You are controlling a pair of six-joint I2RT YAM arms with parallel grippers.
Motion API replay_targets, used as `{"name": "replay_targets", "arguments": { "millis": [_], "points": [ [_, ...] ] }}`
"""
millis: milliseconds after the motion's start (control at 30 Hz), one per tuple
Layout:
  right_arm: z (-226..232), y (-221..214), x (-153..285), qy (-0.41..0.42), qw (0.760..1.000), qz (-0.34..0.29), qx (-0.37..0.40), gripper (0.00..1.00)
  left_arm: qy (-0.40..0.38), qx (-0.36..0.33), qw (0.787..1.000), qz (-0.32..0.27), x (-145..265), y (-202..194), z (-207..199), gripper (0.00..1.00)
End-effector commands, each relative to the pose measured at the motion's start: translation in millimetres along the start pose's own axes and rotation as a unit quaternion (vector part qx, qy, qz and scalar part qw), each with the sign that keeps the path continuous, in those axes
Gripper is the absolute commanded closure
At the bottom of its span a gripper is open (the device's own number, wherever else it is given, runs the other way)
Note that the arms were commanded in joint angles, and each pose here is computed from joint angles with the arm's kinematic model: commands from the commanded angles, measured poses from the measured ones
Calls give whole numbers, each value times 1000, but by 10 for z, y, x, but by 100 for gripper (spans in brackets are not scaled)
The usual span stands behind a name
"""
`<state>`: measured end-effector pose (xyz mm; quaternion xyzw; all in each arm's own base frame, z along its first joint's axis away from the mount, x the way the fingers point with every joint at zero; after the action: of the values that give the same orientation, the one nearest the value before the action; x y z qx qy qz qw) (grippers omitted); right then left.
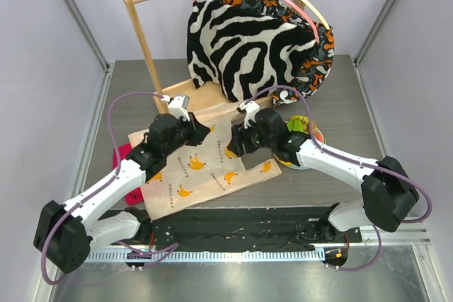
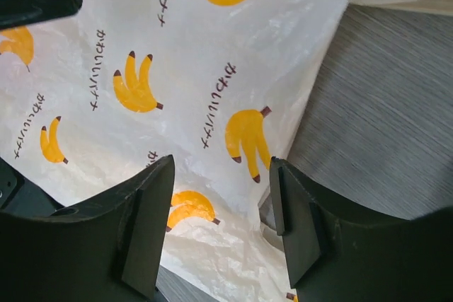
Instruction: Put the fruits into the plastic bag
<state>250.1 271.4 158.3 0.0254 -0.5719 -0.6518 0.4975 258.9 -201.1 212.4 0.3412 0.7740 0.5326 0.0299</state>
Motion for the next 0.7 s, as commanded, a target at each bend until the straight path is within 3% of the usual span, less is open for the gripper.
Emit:
{"name": "replay_targets", "arguments": {
  "millis": [0,33,100,133,167,233,333,667],
  "points": [
    [-162,29,14,-10,999,-14,-37,36,-20,1,999,28,-181,-75,-54,88],
    [-217,21,38,-17,999,-15,-46,36,-16,-1,999,34,-234,-85,-71,74],
    [-362,13,156,-31,997,-27,-60,36,-16,-20,998,50,-322,-171,-183,61],
    [-439,-14,208,-42,996,-30,-72,36,13,-30,997,75,-426,-314,-123,50],
    [-509,-14,260,-55,995,-34,-82,36,12,-44,997,69,-487,-248,-273,46],
    [-693,83,426,-87,989,-62,-106,36,63,-61,991,102,-628,-415,-184,39],
    [-869,114,584,-136,979,-83,-125,35,102,-73,987,105,-770,-388,-230,28],
    [-903,105,677,-146,975,-99,-136,33,265,-169,933,174,-1134,-596,-31,26]
  ]
}}
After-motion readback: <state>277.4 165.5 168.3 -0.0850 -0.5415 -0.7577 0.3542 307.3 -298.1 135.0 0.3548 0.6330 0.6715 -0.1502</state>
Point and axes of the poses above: each gripper's point midway between its finger pads, its own x axis back along the fingers, its own z axis along the line the jaws close on, y = z × x, the point moved 4 cm from there along x, back along the fingers, and after that the axes turned 4 degrees about -x, right-handed, at the moved point
